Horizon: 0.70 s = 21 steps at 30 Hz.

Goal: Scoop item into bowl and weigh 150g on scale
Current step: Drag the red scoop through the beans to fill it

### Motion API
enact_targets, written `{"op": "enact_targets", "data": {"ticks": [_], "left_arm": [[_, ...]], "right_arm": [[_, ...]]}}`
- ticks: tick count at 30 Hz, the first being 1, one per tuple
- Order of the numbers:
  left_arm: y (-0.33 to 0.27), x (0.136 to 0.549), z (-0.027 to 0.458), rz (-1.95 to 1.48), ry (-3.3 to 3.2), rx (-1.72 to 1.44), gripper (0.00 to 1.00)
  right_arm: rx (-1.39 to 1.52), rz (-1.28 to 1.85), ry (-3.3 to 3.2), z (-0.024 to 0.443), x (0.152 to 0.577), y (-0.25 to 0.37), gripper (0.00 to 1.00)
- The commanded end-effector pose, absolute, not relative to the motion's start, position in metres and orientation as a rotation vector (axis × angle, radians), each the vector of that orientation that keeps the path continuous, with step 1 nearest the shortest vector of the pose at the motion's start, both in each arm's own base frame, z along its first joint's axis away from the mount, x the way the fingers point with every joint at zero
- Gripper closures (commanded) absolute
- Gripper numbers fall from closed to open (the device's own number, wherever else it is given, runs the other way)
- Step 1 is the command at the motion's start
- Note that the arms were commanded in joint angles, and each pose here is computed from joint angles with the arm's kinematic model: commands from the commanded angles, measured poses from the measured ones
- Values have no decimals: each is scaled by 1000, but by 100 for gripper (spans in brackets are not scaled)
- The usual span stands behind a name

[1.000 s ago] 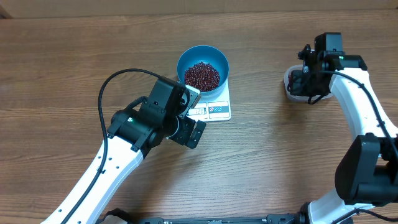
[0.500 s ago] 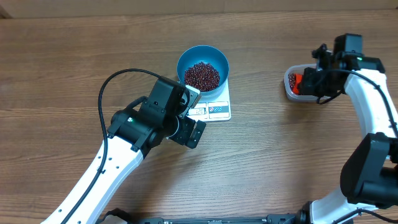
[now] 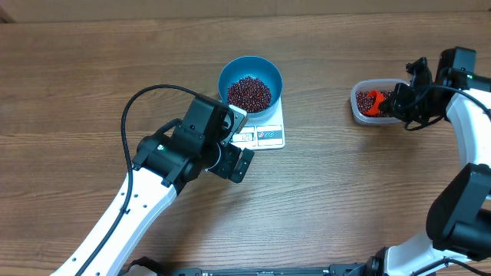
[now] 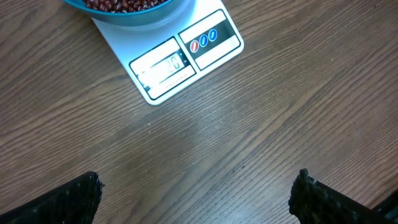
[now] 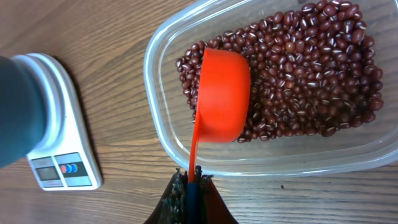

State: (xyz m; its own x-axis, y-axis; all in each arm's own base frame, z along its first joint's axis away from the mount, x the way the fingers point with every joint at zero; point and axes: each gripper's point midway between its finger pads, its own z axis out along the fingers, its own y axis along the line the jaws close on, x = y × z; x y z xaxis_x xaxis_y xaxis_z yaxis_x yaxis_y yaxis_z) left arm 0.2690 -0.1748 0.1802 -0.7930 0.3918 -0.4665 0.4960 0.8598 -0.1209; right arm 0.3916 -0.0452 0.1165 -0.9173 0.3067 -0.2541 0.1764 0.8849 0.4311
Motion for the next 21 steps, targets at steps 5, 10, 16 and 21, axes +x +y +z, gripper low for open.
{"op": "enact_targets", "data": {"ticks": [5, 10, 16, 21], "left_arm": [[-178, 268, 182, -349, 2591, 664, 0], [-178, 268, 182, -349, 2591, 664, 0], [-178, 268, 182, -349, 2591, 664, 0], [-178, 268, 182, -349, 2590, 664, 0]], "right_arm": [[364, 670, 2632, 145, 398, -51, 96], [369, 680, 2634, 145, 396, -52, 96], [328, 742, 2613, 149, 396, -44, 97], [352, 770, 2604, 151, 394, -48, 96]]}}
